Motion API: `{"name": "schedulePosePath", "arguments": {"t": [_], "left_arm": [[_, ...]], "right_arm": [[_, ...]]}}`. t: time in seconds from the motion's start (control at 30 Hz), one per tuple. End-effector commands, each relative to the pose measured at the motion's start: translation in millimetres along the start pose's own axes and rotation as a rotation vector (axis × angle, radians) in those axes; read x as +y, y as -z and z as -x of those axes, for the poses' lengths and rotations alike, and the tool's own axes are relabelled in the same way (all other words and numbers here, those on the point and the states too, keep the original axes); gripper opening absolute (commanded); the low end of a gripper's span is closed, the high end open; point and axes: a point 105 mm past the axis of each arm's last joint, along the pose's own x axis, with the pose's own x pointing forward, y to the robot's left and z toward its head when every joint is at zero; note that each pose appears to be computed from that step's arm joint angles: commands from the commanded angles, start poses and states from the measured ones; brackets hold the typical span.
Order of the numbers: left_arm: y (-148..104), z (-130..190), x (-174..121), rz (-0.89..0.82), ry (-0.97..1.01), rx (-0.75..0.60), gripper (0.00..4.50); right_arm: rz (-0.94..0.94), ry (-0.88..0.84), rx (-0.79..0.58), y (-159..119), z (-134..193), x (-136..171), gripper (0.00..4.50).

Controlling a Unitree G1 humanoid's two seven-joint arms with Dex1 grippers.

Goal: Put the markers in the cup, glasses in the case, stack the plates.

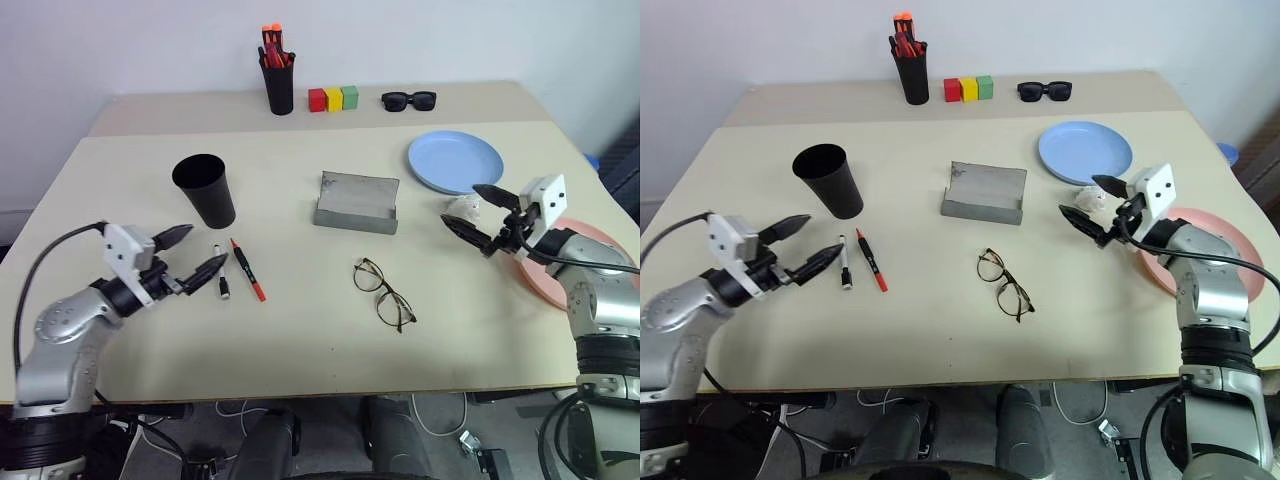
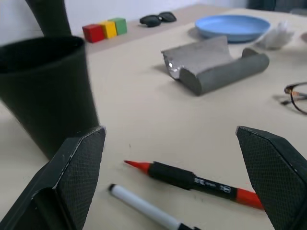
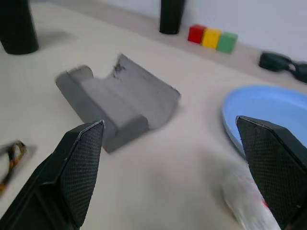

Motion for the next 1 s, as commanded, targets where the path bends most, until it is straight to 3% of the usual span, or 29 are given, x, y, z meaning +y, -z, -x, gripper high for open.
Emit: {"name": "schedulePosePath", "arguments": {"t": [0.03, 0.23, 0.37, 0.47, 0.53, 0.6, 0.8, 1.0], "left_arm": [[-14.9, 14.3, 18.2, 0.035, -0.072, -0.011, 4.50], [-34.8, 15.8, 16.2, 0.186, -0.110, 0.046, 4.50], [-17.0, 24.5, 9.9, 0.156, -0.276, 0.306, 4.50], [-13.3, 16.7, -3.4, 0.371, -0.307, 0.330, 4.50], [-9.7, 15.5, -10.7, 0.307, -0.327, 0.470, 4.50], [-7.3, 13.0, -8.4, 0.307, -0.398, 0.526, 4.50], [15.9, -1.4, -18.5, 0.423, -0.489, 0.576, 4.50], [21.3, -14.4, -32.1, 0.505, -0.483, 0.570, 4.50]], "right_arm": [[0.032, -0.073, -0.059, -23.8, -9.7, 24.6, 4.47], [0.009, -0.180, -0.001, -42.2, -21.3, 58.6, 4.47], [0.006, -0.216, -0.037, -49.0, -31.2, 70.6, 4.47], [-0.001, -0.218, -0.051, -45.3, -35.6, 75.6, 4.47], [0.005, -0.224, -0.056, -43.2, -37.0, 78.5, 4.47], [-0.011, -0.240, -0.075, -46.0, -38.2, 80.6, 4.47], [-0.026, -0.271, -0.099, -48.1, -41.6, 84.2, 4.47], [-0.036, -0.269, -0.108, -46.6, -38.6, 85.9, 4.47]]}}
